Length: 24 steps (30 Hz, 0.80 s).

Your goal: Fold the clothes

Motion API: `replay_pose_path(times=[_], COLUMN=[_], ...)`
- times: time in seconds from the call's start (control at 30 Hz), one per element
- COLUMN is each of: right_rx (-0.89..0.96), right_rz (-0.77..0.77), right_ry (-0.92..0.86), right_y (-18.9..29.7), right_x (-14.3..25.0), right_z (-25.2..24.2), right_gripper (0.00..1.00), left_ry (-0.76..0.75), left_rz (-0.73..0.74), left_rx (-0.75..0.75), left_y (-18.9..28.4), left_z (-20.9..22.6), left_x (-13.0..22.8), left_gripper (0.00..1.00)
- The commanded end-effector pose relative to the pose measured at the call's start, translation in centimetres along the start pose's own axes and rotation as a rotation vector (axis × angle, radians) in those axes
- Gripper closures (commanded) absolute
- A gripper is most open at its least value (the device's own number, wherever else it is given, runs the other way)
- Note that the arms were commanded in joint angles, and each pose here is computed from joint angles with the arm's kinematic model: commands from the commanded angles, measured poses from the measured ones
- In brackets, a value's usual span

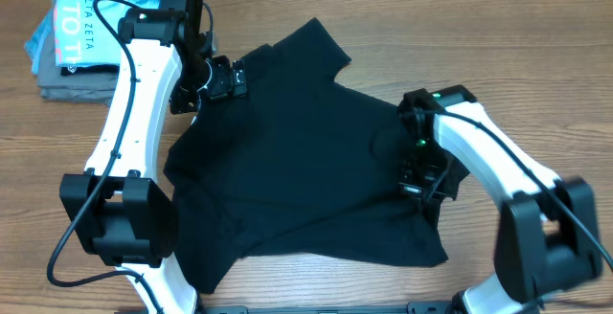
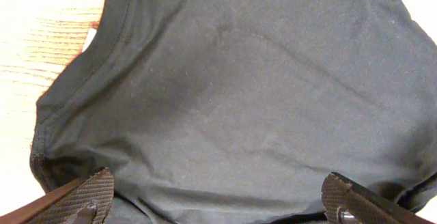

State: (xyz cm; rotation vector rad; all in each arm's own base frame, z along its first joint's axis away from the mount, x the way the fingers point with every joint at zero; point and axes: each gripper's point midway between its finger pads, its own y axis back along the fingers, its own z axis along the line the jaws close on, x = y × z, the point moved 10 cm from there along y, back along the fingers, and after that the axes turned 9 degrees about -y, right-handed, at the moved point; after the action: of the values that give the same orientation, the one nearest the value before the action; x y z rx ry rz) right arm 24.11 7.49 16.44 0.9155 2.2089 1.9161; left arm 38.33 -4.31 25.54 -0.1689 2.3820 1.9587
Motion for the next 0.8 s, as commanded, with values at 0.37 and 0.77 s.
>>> replay_pose_path(times=[0.37,0.77], right_rx=[-0.255,0.09], right_rz=[-0.142,-0.062], right_ry=[0.126,-0.055], right_y=[6.4,-2.0], right_x=[12.8,19.0], right_z=[-4.2,-5.1], right_gripper=[0.93,0.96], left_ry=[-0.016,-0.02], left_rz=[-0.003,-0.002], left_rx=[-0.027,-0.028], left_y=[-0.6,-0.6], left_z=[0.2,0.2], left_x=[-0.3,-0.3], left_gripper=[0.0,0.0])
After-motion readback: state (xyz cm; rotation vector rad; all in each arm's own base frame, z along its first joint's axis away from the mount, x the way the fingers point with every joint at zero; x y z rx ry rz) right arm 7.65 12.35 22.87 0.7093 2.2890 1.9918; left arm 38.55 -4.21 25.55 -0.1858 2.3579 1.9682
